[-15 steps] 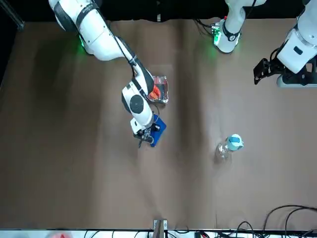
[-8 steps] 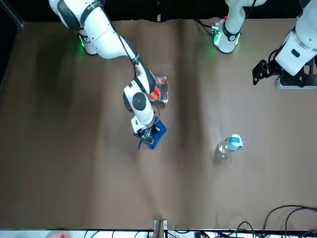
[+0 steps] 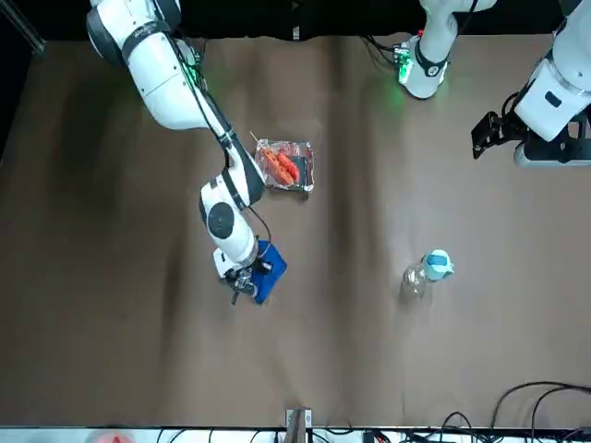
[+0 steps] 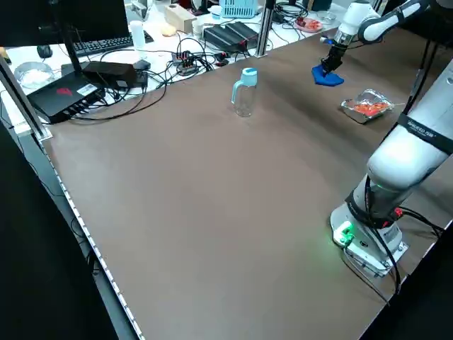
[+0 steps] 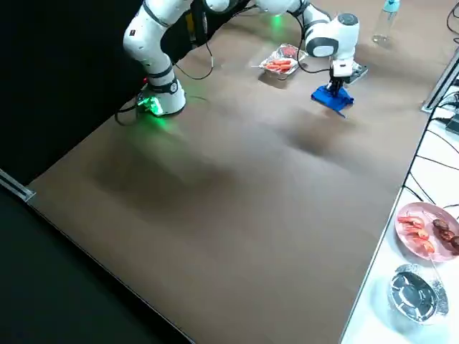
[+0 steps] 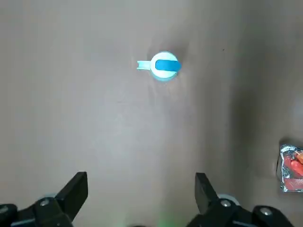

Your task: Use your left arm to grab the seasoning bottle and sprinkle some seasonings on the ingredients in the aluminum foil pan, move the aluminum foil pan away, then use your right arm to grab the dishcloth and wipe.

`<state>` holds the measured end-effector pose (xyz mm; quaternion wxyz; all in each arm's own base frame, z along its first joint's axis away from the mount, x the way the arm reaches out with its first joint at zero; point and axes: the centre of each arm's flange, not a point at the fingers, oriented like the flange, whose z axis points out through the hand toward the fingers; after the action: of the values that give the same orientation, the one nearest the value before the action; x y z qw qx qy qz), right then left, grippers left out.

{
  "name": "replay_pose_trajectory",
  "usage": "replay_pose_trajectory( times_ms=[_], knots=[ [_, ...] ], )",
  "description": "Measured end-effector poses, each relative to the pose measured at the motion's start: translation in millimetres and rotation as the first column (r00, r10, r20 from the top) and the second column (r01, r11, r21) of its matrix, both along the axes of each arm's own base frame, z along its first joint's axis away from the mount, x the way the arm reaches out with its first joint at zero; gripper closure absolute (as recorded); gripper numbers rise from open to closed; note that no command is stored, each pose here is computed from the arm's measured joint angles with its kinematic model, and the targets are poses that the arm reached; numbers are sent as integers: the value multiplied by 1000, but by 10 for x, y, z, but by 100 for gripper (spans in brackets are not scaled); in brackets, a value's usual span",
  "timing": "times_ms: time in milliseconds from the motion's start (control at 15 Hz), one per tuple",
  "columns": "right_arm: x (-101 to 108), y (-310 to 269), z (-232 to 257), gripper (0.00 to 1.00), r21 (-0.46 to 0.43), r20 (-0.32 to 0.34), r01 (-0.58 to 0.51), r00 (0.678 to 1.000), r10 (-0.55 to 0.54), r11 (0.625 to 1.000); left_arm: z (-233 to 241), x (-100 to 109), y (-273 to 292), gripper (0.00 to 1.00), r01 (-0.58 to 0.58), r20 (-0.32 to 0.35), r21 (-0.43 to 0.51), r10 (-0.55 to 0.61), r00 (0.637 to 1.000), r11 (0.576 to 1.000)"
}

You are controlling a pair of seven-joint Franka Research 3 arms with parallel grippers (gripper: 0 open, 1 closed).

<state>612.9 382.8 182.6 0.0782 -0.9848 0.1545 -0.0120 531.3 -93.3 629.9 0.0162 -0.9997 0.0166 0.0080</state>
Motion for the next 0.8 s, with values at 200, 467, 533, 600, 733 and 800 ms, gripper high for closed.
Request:
replay_pose_trajectory(
  times_ms=[200, 467, 533, 600, 733, 800],
  knots=[
    [-289, 443, -5, 92, 10, -8, 26, 1000, -26, 1000, 0, 0, 0, 0, 0, 0, 0, 0, 1000, 1000],
    [-509, 778, -18, 92, 29, 9, 22, 1000, -22, 999, 0, 1, 1, 0, 0, 1, 0, 0, 1000, 1000],
    [-511, 782, -18, 92, 29, 11, 21, 1000, -22, 999, 0, 1, 1, 0, 0, 1, 0, 0, 1000, 1000],
    [-492, 758, -19, 92, 25, 13, 24, 1000, -24, 999, 1, 1, 1, 0, 0, 1, 0, 0, 1000, 1000],
    [-378, 608, -17, 92, 7, 18, 36, 999, -36, 999, 1, 2, 4, 0, -1, 2, 0, 1, 1000, 1000],
    [-294, 487, -12, 92, -7, 15, 35, 999, -35, 999, 2, 4, 8, 0, -1, 2, 0, 1, 1000, 1000]
  ],
)
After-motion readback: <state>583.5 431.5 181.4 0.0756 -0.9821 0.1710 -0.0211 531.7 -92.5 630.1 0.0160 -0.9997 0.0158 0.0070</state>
